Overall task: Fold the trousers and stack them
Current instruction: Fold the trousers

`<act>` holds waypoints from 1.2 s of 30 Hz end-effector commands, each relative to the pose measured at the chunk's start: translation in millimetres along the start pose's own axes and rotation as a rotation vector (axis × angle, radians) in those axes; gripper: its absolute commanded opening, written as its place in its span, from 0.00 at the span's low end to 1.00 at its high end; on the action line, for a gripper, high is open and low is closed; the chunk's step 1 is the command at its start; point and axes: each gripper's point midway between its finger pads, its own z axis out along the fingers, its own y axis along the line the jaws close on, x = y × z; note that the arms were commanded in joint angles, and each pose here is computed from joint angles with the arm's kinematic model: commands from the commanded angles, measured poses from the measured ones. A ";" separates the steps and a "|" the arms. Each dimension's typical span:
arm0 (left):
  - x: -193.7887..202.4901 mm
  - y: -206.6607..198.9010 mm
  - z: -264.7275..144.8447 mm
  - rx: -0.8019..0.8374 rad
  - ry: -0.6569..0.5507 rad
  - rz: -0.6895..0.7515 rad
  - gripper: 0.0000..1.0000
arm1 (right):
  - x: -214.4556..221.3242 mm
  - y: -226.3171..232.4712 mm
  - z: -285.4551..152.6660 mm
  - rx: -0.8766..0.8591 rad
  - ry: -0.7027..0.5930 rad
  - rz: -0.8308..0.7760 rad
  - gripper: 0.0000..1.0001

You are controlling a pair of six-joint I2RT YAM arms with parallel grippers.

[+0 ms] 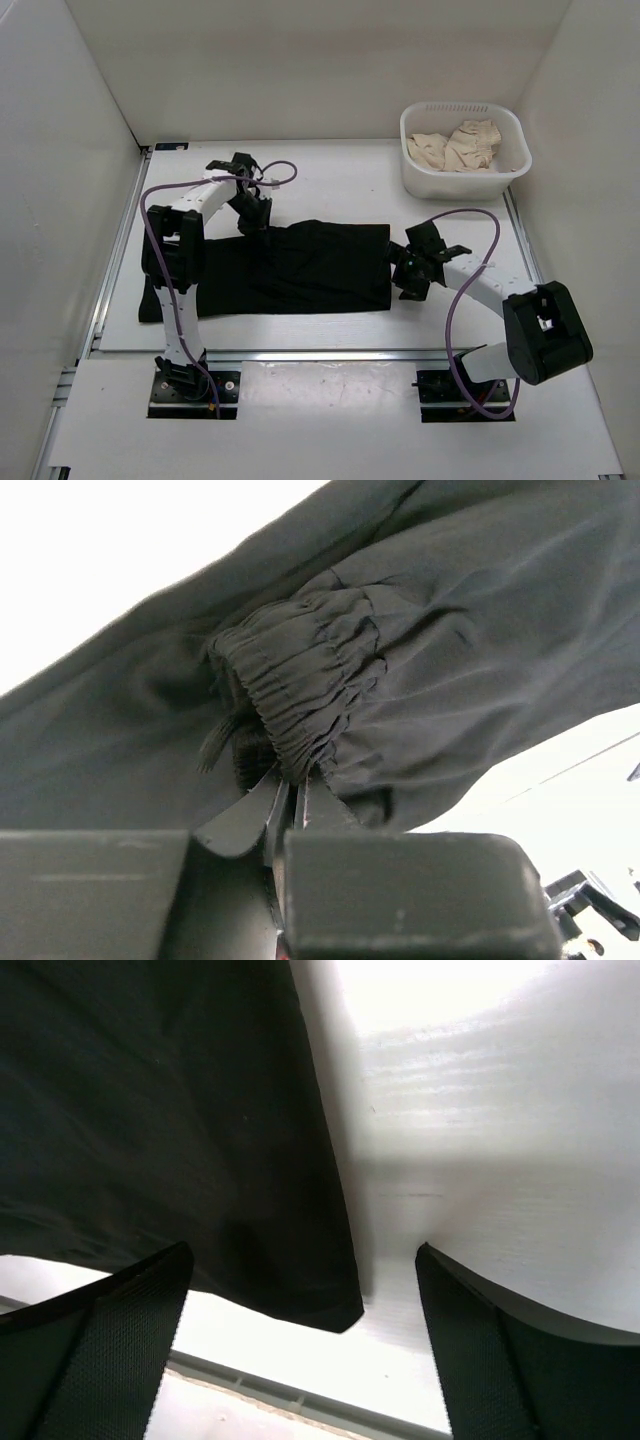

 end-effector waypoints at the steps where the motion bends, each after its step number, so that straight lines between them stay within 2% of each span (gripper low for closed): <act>1: -1.6 -11.3 -46.0 -0.039 -0.028 0.016 0.14 | 6.9 0.2 5.3 -0.030 0.024 0.024 0.94; 4: 6.0 -17.1 -78.0 -0.078 -0.011 0.009 0.14 | 9.0 -2.4 5.0 -0.018 0.031 0.027 0.69; 5: 11.6 -17.8 -88.4 -0.117 -0.032 0.027 0.14 | 8.0 -4.1 5.4 -0.011 0.025 0.016 0.55; 7: 36.7 -6.4 -78.8 -0.182 0.035 0.020 0.14 | 7.6 -7.0 4.8 -0.004 0.028 0.026 0.41; 8: 45.7 -5.7 -77.6 -0.183 0.051 0.015 0.14 | 7.6 -7.4 4.8 -0.004 0.028 0.017 0.26; 10: 74.4 2.0 -60.4 -0.184 0.150 -0.013 0.14 | 4.5 -7.6 3.0 -0.008 0.017 0.023 0.14; 11: 83.4 4.1 -55.7 -0.184 0.180 -0.022 0.14 | 6.8 -9.8 2.5 0.000 0.026 0.017 0.03; 12: 93.3 6.0 -47.5 -0.176 0.224 -0.036 0.14 | 6.0 -13.1 1.9 0.008 0.028 0.029 0.00; 15: 111.2 11.1 -31.5 -0.128 0.309 -0.095 0.14 | 2.1 -14.0 -0.4 0.004 0.015 0.029 0.00; 17: 104.3 13.8 -25.9 -0.099 0.297 -0.117 0.14 | -1.1 -14.0 -2.5 -0.001 0.002 0.034 0.00; 20: 75.1 19.3 -23.6 -0.089 0.216 -0.110 0.14 | 3.5 -12.8 -4.1 -0.022 0.017 0.005 0.28; 21: 67.6 20.1 -23.0 -0.074 0.196 -0.115 0.14 | 2.4 -8.7 -4.2 -0.044 0.016 -0.008 0.50; 25: 55.0 18.5 -24.3 -0.066 0.152 -0.100 0.22 | -12.8 3.0 -7.3 -0.070 -0.020 -0.038 0.72; 28: 65.3 21.4 -19.9 -0.075 0.174 -0.107 0.24 | -26.6 5.2 -3.5 -0.038 -0.036 -0.036 0.83; 31: 67.7 24.1 -18.6 -0.087 0.161 -0.101 0.26 | -32.1 8.7 10.2 -0.037 -0.008 -0.042 0.83; 33: 62.2 21.7 -23.9 -0.069 0.135 -0.104 0.33 | -34.2 12.3 19.4 -0.038 0.027 -0.035 0.81; 36: 50.3 16.4 -43.7 -0.062 0.073 -0.093 0.48 | -30.7 15.3 23.2 -0.054 0.059 -0.031 0.77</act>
